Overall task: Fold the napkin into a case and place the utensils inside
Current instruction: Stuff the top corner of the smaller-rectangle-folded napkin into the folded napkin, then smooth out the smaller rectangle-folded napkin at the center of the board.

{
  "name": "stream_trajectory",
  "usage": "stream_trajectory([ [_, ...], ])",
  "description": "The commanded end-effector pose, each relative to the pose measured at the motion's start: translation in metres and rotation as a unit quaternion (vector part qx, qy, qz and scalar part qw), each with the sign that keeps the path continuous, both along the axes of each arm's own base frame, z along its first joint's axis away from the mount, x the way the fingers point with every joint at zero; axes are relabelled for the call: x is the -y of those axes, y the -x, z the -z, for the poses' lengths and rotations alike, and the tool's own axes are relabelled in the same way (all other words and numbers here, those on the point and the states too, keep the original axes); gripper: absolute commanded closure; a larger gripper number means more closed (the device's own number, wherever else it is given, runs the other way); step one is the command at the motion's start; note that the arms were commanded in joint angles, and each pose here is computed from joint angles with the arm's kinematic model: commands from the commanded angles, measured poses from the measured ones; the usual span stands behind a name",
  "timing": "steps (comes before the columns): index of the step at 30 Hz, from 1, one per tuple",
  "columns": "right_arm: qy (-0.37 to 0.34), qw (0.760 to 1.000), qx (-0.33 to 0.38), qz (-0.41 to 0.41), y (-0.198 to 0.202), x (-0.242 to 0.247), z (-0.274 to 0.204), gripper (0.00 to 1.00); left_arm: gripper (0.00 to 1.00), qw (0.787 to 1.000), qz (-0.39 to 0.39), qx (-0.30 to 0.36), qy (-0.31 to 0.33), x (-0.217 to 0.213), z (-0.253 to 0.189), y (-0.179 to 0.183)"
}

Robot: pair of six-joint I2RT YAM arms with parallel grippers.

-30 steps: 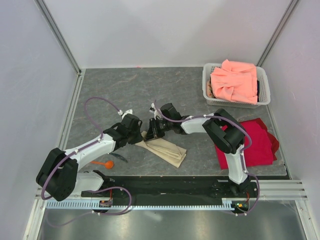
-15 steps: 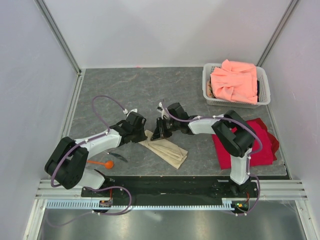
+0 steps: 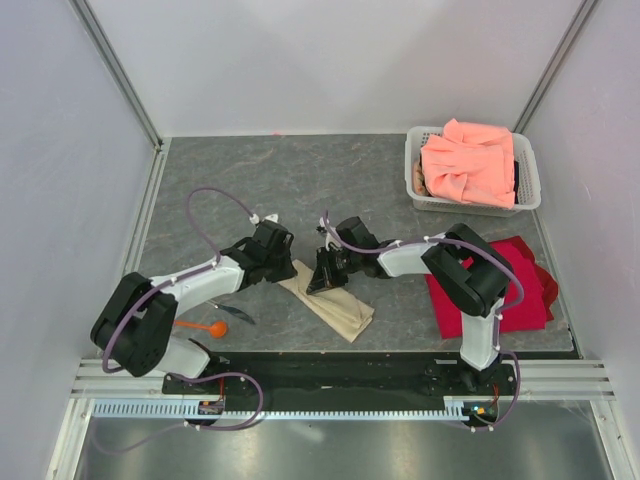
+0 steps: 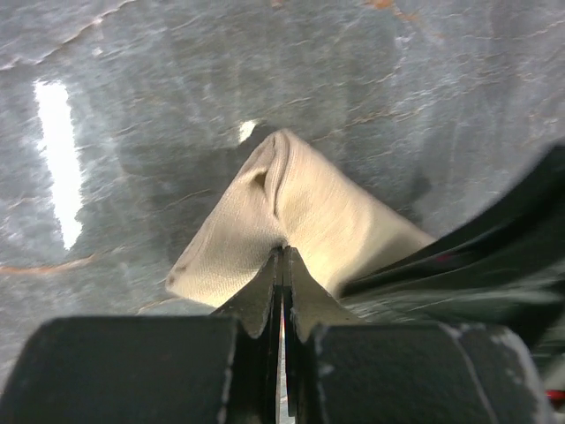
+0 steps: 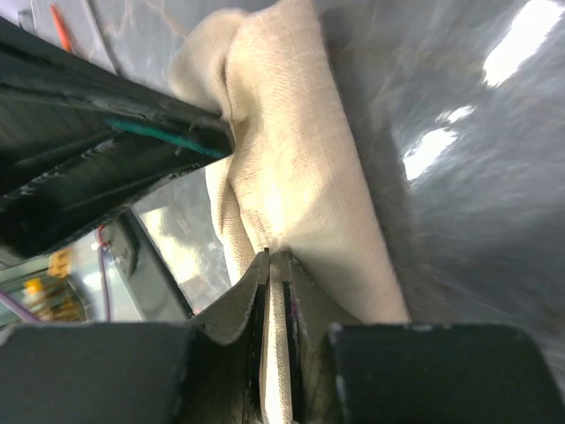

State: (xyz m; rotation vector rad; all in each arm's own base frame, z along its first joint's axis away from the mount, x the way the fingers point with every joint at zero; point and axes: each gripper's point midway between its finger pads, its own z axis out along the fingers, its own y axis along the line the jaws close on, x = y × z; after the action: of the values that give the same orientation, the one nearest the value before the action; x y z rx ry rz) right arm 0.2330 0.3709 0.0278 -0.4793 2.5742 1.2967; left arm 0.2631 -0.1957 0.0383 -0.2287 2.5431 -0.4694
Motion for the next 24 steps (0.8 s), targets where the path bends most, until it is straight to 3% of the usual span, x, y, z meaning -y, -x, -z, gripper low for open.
stream_trajectory([
  [1,-0.002,1.000,-0.008,-0.003,0.015,-0.003,0.013,0.84,0.98,0.999,0.022,0.025,0.026,0.028,-0.013,-0.027],
  [9,0.035,0.998,0.044,0.002,0.002,0.008,-0.013,0.82,0.97,0.997,0.069,0.023,-0.003,0.036,-0.011,-0.038],
  [13,0.077,0.994,0.078,0.006,-0.004,0.022,-0.029,0.78,0.65,0.995,0.078,0.044,0.044,0.041,-0.048,-0.028],
  [19,0.139,0.985,0.098,-0.004,0.001,0.042,-0.031,0.63,0.55,0.995,0.069,0.023,0.070,0.030,-0.060,0.001],
  [20,0.147,0.984,0.103,-0.011,0.004,0.043,-0.030,0.59,0.48,0.994,0.068,0.024,0.077,0.028,-0.064,0.005],
  [24,0.187,0.976,0.106,-0.024,0.015,0.049,-0.025,0.54,0.59,0.994,0.056,-0.015,0.093,0.021,-0.041,0.030],
])
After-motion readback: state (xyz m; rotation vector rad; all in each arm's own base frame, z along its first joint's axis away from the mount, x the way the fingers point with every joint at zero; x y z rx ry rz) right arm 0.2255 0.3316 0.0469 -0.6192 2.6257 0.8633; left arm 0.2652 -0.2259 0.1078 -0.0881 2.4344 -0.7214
